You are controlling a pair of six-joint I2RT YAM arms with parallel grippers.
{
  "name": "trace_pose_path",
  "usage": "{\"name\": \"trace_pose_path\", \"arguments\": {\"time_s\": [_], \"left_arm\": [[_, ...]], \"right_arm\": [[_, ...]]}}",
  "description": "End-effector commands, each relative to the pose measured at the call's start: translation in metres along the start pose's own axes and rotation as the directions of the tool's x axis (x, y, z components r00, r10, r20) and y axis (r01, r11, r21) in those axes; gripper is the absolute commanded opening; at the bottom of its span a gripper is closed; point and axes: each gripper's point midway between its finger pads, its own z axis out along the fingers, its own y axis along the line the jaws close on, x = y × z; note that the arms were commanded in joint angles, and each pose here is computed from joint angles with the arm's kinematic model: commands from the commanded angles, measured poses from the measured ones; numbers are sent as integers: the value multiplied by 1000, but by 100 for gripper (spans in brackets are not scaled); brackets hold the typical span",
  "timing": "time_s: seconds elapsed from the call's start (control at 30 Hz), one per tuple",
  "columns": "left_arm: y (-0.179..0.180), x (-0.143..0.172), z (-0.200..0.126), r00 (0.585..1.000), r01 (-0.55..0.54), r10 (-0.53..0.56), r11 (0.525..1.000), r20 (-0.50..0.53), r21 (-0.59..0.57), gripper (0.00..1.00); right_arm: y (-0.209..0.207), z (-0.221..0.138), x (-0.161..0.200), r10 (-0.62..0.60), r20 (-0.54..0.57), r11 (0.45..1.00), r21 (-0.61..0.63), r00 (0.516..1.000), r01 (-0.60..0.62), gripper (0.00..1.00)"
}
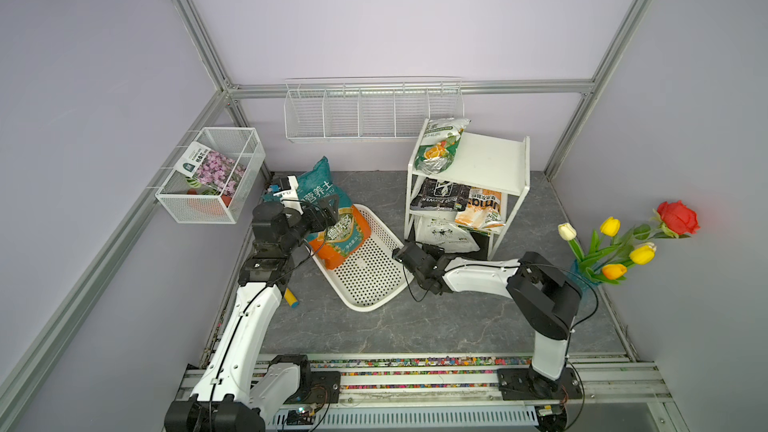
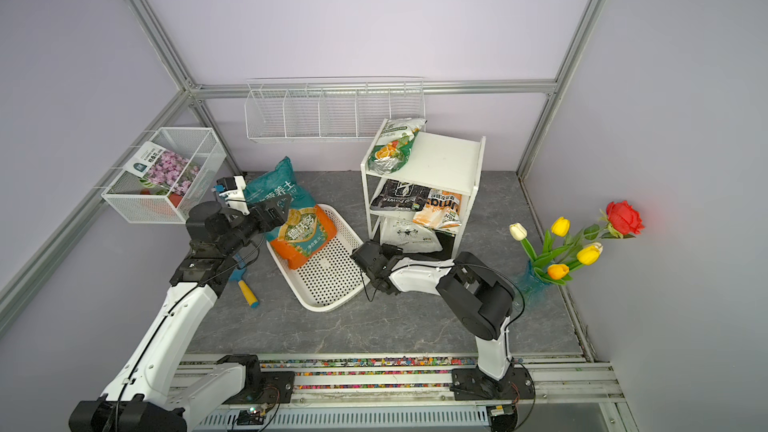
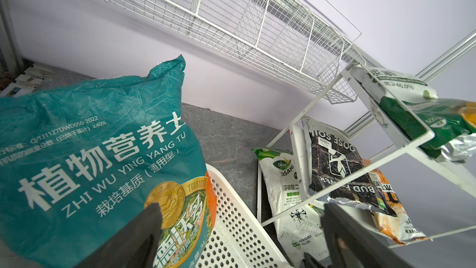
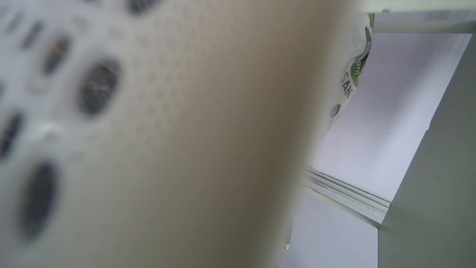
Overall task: Take down the fertilizer bag from the shelf
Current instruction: Pick up the fertilizer bag from the shelf.
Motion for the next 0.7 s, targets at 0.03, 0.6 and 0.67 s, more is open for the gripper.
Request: {"name": "trace_pose_path", "arguments": {"time_s": [0.03, 0.6, 0.67], "left_arm": [[-5, -8, -3, 999, -30, 30, 1000, 25, 5, 100], [-3, 0, -6, 999, -36, 35, 999, 18, 6, 100], [-4, 1, -6, 999, -37, 37, 999, 20, 13, 100]], "right_arm": [[-3, -24, 16, 27, -23, 999, -34, 999, -27, 0], [-45, -101, -34, 281, 170, 956, -138, 944, -260, 0], [-59, -108, -38, 310, 195, 949, -120, 931, -291, 0]]}}
